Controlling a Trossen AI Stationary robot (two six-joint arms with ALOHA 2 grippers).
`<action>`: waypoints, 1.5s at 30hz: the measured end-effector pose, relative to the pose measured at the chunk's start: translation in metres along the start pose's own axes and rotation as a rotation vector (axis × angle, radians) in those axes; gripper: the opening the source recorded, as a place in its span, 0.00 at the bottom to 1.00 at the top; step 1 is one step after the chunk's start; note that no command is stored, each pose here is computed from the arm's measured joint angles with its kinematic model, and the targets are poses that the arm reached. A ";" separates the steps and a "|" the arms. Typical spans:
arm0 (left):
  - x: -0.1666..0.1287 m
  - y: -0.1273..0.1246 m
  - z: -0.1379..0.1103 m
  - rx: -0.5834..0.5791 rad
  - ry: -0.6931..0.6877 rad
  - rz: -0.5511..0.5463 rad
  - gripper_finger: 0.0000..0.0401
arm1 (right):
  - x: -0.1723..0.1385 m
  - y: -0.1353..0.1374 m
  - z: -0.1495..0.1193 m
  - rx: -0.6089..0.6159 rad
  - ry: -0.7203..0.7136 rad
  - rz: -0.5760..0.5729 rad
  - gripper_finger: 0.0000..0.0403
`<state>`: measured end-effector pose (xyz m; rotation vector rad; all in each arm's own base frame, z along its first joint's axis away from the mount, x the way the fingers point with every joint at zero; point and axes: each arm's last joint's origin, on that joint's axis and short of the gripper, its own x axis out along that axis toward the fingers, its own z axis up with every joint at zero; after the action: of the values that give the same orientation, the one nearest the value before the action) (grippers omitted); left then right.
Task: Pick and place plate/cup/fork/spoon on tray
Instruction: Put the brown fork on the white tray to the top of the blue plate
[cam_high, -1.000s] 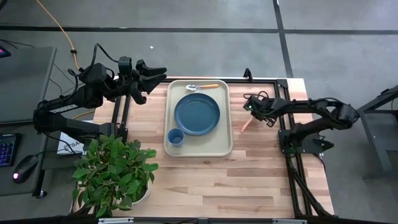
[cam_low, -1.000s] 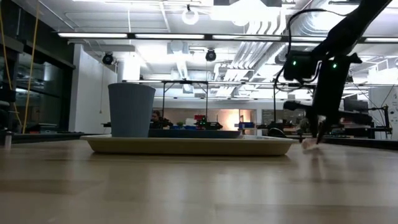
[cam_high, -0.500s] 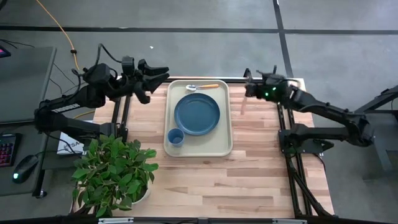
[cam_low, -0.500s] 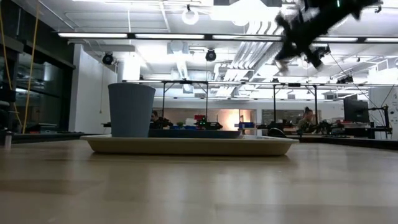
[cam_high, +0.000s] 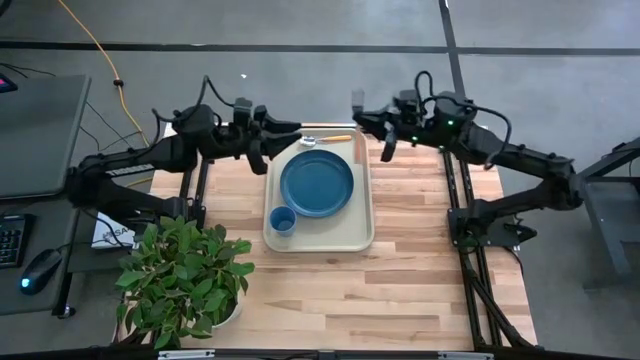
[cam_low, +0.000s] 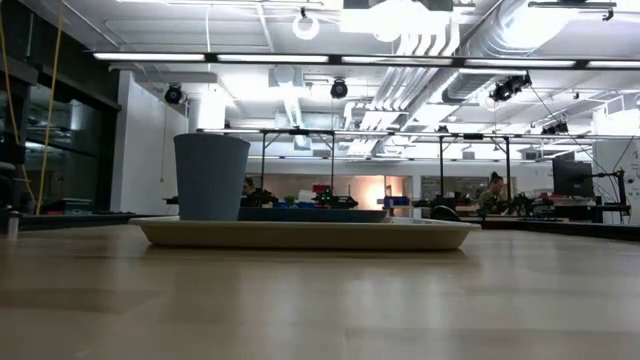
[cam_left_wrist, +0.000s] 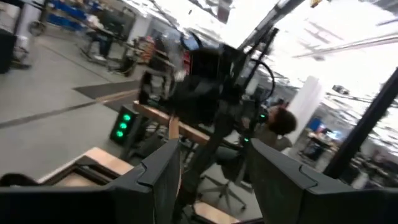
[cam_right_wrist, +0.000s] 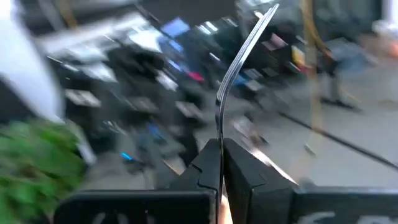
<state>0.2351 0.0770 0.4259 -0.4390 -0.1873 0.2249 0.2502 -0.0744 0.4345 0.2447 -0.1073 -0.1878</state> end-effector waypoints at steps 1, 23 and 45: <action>0.003 0.000 -0.003 -0.001 0.014 -0.016 0.42 | 0.007 0.003 0.002 0.001 -0.029 0.044 0.00; 0.039 0.009 -0.040 -0.032 0.145 -0.001 0.56 | 0.086 0.012 0.003 0.075 -0.075 0.269 0.00; -0.009 0.025 -0.021 0.107 0.188 0.403 0.04 | 0.061 -0.008 0.021 0.130 0.098 0.003 0.19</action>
<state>0.2271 0.0883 0.3946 -0.3860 0.0998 0.5833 0.3058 -0.0987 0.4575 0.3831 -0.0227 -0.1661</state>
